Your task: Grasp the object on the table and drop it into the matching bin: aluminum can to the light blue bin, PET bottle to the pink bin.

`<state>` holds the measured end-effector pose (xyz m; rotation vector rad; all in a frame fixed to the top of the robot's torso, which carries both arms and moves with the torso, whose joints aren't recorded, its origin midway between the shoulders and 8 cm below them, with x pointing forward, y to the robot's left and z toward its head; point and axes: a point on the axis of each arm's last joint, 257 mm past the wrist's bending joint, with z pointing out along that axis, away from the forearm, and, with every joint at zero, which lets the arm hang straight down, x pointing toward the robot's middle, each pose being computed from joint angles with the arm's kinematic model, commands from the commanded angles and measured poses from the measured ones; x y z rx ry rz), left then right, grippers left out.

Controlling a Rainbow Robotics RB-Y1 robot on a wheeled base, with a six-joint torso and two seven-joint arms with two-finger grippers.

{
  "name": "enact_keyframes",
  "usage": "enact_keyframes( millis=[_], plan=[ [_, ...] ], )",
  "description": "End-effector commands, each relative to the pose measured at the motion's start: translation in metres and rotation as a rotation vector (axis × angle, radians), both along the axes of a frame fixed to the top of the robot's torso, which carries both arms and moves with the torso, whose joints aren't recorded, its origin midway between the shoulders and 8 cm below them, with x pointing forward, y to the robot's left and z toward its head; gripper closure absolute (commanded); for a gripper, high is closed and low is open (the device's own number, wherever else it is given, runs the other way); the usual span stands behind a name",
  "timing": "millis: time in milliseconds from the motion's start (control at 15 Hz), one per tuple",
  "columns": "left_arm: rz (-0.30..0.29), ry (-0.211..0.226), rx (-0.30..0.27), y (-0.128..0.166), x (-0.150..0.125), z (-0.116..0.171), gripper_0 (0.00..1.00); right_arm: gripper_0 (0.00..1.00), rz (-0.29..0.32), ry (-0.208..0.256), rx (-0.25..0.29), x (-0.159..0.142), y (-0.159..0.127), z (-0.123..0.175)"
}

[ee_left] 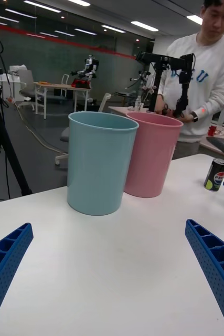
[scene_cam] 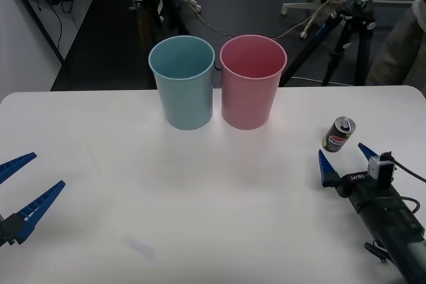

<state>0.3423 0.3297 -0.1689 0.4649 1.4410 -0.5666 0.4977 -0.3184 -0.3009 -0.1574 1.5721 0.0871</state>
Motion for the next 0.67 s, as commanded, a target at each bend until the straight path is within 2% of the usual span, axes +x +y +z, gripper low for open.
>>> enact_keyframes(
  millis=[67, 667],
  plan=[
    [0.0, 0.0, 0.0, 0.0, 0.0, 0.0, 0.0, 0.0, 0.007, 0.006, 0.002, 0.013, 0.005, -0.003],
    [0.0, 0.0, 0.0, 0.0, 0.0, 0.0, 0.0, 0.0, -0.012, 0.024, 0.01, 0.051, 0.005, -0.005]
  ],
)
